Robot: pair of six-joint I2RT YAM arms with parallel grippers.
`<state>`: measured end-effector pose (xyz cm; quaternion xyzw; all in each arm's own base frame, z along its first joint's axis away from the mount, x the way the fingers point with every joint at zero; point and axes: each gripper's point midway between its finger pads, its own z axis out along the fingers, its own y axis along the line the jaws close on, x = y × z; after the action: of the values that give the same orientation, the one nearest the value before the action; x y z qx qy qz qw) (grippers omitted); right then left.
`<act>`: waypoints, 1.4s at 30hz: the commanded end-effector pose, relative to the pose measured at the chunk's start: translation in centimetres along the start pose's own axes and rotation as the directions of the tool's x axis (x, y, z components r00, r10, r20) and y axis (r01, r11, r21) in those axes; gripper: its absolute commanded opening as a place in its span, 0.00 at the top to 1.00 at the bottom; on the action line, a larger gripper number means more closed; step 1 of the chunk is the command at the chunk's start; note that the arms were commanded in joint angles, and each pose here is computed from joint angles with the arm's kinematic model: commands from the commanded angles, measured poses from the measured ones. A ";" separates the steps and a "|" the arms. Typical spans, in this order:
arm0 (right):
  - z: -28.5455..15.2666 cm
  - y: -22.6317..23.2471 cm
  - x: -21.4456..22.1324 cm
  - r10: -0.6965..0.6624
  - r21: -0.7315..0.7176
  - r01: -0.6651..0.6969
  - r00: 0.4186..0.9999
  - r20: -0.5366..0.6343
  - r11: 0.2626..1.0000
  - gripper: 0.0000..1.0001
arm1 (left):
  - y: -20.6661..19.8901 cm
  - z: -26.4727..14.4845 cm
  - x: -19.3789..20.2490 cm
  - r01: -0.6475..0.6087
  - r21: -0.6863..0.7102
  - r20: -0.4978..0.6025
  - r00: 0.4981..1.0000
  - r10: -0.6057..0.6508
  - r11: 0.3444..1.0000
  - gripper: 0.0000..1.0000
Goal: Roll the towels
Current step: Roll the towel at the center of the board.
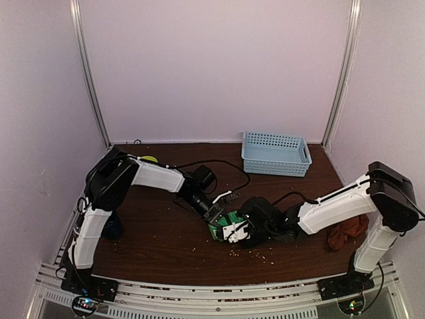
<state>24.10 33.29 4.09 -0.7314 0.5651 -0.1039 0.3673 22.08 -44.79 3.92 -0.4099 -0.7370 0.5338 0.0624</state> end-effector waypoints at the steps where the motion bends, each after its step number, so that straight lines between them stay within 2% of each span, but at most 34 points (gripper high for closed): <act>1: 2.2 3.4 2.5 -0.093 -0.068 0.087 0.991 -0.092 0.994 0.30 | -1.9 0.2 -0.2 0.013 0.160 0.017 1.000 -0.016 0.987 0.71; 5: 2.1 2.6 1.3 -0.095 -0.057 0.092 0.994 -0.059 0.994 0.54 | -1.9 -0.2 -0.3 0.012 0.134 0.027 1.000 -0.016 0.991 0.70; 6: 1.8 2.3 0.9 -0.089 -0.062 0.086 0.995 -0.045 0.994 0.60 | -1.7 -0.4 -0.4 0.006 0.106 0.034 0.999 -0.010 0.994 0.66; 8: 1.0 1.5 -0.1 -0.074 -0.065 0.073 0.997 -0.016 0.995 0.70 | -1.3 -1.0 -0.8 -0.016 0.020 0.052 0.999 0.015 1.000 0.50; 12: -0.2 1.0 -0.7 -0.084 -0.104 0.083 0.996 -0.003 0.991 0.77 | -1.0 -3.3 -2.0 -0.052 -0.152 0.103 0.992 0.068 0.987 0.36; 17: -1.0 2.3 -0.3 -0.093 -0.211 0.086 0.995 -0.022 0.974 0.84 | -1.0 -7.9 -3.0 -0.063 -0.343 0.174 0.976 0.130 0.937 0.32; 22: -2.5 1.7 -1.2 -0.016 -0.339 0.004 0.999 -0.034 0.941 0.85 | -0.9 -11.1 -1.6 -0.041 -0.461 0.192 0.971 0.145 0.886 0.33; 28: -3.5 2.1 -0.8 0.067 -0.530 -0.119 0.991 -0.116 0.839 0.83 | -1.4 -11.6 1.5 -0.033 -0.497 0.184 0.972 0.142 0.867 0.33; 31: -3.0 2.6 0.1 0.083 -0.616 -0.172 0.982 -0.170 0.769 0.82 | -2.0 -12.3 2.1 -0.050 -0.533 0.224 0.954 0.197 0.845 0.33; 33: -2.6 3.1 0.7 0.096 -0.663 -0.211 0.974 -0.206 0.718 0.82 | -3.5 -13.3 1.7 -0.094 -0.564 0.262 0.922 0.286 0.820 0.33; 36: -1.7 3.0 0.9 0.145 -0.704 -0.274 0.960 -0.238 0.655 0.82 | -5.1 -14.3 1.6 -0.142 -0.635 0.270 0.880 0.391 0.759 0.33; 38: -1.3 2.3 0.7 0.191 -0.716 -0.311 0.950 -0.246 0.624 0.82 | -6.0 -14.7 1.5 -0.155 -0.645 0.280 0.864 0.419 0.749 0.32; 42: -1.1 -1.5 0.5 0.263 -0.676 -0.355 0.935 -0.239 0.646 0.82 | -6.7 -15.0 1.7 -0.156 -0.647 0.288 0.856 0.428 0.747 0.32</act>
<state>24.18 33.27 4.38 -0.7276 0.6734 0.1183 0.0569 24.24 -32.91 13.82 -0.3944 -0.8037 0.3562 -0.2676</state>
